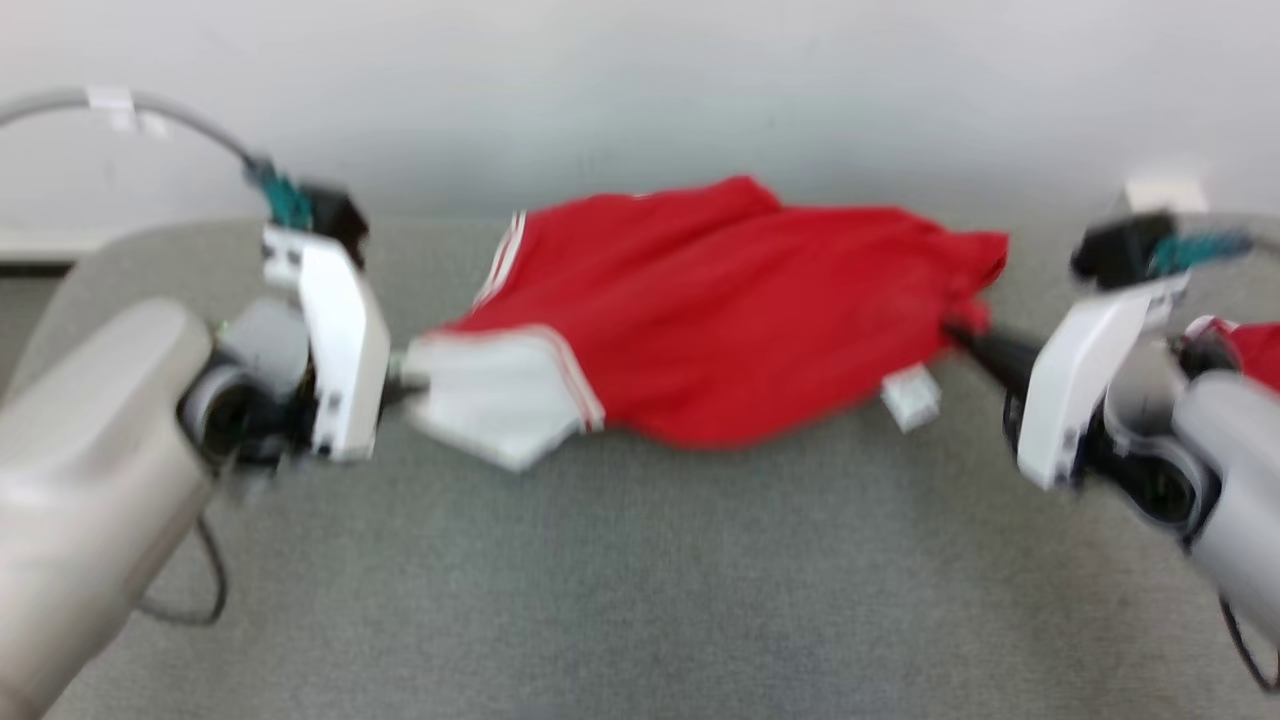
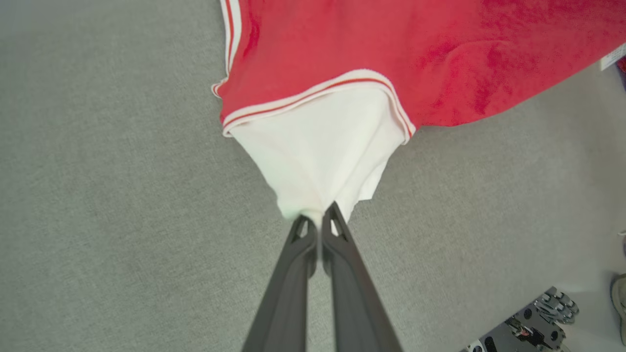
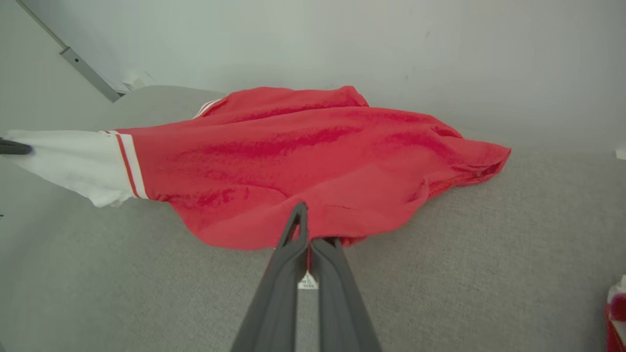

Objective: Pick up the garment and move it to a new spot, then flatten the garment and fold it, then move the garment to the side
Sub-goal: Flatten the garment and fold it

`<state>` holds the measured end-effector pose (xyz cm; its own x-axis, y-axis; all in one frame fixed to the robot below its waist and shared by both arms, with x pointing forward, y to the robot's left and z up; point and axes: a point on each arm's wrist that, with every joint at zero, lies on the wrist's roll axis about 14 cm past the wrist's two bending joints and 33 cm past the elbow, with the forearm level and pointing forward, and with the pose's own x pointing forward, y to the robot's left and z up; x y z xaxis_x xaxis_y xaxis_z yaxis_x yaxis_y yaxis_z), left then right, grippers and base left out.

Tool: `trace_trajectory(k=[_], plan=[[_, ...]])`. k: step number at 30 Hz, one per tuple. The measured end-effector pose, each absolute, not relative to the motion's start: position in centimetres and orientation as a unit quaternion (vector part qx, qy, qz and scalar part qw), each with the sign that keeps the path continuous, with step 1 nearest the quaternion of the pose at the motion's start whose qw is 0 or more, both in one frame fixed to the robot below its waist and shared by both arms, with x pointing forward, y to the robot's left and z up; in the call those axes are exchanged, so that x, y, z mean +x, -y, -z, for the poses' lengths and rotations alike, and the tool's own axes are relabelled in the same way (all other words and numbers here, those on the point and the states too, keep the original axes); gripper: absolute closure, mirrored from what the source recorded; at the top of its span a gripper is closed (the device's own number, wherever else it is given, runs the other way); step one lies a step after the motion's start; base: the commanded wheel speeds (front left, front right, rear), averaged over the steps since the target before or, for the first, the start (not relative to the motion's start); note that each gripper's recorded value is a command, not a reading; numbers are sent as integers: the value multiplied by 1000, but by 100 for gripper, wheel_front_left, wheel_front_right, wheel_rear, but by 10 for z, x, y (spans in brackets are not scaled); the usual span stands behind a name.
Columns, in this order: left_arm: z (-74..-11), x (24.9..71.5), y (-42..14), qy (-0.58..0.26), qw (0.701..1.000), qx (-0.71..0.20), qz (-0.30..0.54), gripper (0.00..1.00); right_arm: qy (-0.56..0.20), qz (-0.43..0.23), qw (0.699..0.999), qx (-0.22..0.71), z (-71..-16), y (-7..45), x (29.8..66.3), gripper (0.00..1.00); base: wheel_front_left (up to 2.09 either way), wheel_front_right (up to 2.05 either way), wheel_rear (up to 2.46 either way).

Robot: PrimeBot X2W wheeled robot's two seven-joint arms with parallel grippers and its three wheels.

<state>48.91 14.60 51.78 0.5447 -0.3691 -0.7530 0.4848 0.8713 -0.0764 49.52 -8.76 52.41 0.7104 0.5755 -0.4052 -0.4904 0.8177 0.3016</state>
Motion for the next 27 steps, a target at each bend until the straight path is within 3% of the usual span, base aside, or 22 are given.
trace_trajectory(k=[5,14,24,27], plan=[[-506,418,-161,-485,830,80,264,100,-305,-305,900,64,-507,95,436,100,0,0,0],[-510,322,-164,-562,769,81,294,100,-368,-333,866,63,-493,107,364,100,0,0,0],[-505,236,-150,-635,694,47,337,100,-514,-354,777,79,-461,133,276,100,0,0,0],[-506,228,-147,-639,687,44,342,100,-526,-359,767,75,-464,140,265,100,0,0,0]])
